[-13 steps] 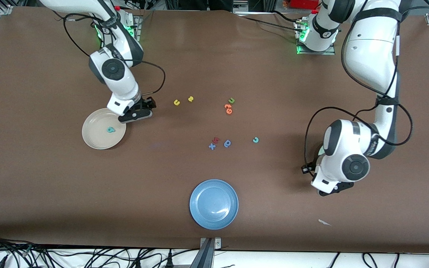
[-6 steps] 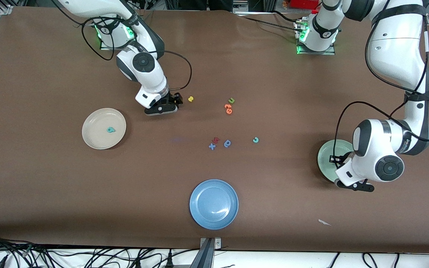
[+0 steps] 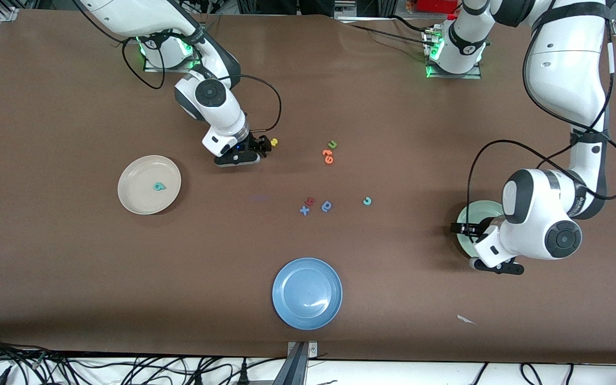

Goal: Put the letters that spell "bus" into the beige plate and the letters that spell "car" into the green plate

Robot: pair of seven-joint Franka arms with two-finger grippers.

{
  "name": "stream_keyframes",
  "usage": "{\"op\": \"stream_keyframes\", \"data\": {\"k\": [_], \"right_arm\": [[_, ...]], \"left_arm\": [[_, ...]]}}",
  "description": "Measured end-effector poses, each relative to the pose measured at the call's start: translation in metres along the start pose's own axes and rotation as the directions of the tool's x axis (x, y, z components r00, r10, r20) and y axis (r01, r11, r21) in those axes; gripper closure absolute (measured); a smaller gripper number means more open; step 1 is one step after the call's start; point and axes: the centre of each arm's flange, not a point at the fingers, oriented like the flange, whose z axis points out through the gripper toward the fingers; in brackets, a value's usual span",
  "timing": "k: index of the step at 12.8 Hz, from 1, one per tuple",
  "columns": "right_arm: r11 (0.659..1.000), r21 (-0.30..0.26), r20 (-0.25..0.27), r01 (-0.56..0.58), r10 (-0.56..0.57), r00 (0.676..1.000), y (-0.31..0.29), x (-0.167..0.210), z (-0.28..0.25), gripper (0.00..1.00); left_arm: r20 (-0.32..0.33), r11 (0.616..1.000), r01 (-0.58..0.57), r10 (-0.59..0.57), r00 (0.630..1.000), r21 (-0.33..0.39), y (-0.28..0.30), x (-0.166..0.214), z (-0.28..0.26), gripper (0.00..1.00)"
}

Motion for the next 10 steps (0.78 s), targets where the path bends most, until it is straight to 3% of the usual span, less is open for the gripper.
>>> {"op": "stream_keyframes", "data": {"k": [2, 5, 10], "right_arm": [[1.000, -0.004, 0.007, 0.001, -0.001, 1.000, 0.001, -0.003, 0.003, 0.00], [0.999, -0.029, 0.031, 0.035, -0.034, 0.999, 0.007, -0.019, 0.013, 0.00], [0.996, -0.049, 0.048, 0.070, -0.068, 0.997, 0.011, -0.033, 0.020, 0.00]], "left_arm": [[-0.063, 0.993, 0.118, -0.118, 0.991, -0.009, 0.067, 0.000, 0.004, 0.00], [-0.106, 0.959, 0.282, -0.282, 0.954, -0.014, 0.180, -0.024, 0.033, 0.00], [-0.147, 0.906, 0.422, -0.423, 0.894, -0.038, 0.239, -0.058, 0.089, 0.00]]}}
